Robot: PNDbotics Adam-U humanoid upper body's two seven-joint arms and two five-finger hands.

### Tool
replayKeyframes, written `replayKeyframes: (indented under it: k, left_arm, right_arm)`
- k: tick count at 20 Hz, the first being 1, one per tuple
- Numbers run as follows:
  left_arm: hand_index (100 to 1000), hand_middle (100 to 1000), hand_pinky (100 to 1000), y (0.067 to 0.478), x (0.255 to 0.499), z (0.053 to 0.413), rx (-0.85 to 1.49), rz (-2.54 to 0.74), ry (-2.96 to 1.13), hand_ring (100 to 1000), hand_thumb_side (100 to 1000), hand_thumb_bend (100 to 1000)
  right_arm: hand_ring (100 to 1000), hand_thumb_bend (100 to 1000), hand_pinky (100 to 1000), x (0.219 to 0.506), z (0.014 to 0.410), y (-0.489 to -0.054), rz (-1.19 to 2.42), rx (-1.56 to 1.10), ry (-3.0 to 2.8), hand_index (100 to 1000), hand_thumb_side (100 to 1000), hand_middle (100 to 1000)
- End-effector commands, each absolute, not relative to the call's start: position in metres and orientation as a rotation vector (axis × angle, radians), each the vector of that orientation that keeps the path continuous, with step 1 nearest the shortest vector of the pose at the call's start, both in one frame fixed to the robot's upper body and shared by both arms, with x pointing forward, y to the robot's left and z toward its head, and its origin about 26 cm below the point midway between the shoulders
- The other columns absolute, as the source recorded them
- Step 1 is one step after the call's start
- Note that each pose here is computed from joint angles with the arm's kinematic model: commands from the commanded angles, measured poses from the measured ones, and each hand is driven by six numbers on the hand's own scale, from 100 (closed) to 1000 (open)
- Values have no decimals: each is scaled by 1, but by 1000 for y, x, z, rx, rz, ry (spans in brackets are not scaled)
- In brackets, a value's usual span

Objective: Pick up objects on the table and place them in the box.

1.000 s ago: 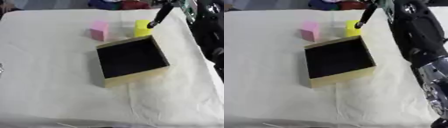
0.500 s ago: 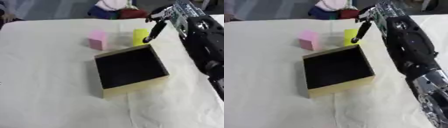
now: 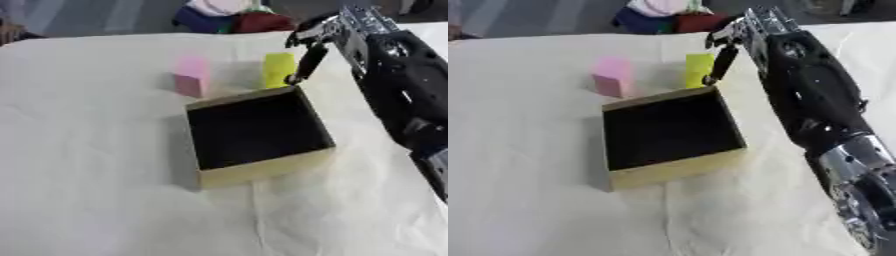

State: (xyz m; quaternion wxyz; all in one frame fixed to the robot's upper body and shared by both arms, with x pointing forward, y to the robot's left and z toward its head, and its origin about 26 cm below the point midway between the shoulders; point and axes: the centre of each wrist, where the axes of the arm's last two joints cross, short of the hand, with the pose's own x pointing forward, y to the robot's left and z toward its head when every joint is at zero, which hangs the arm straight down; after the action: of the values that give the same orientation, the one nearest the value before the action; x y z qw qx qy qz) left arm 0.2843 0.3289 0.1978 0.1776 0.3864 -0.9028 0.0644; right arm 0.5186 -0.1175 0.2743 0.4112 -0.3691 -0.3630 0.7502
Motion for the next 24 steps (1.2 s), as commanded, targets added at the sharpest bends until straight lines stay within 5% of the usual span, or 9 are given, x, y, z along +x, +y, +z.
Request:
replayKeyframes:
  k: [1,24]
  left_arm:
    - [925,704,715,330,283,207,1100,176,-2585,718,766,178]
    - [925,701,712,327,284,207,1082,188,-2591,717,771,172]
  right_arm:
    - [905,368,894,517,287,-111,1881,-959,-962,1000,436,944]
    - [886,341,874,519,269,-93,1862,-1033,-907,1000,422,917]
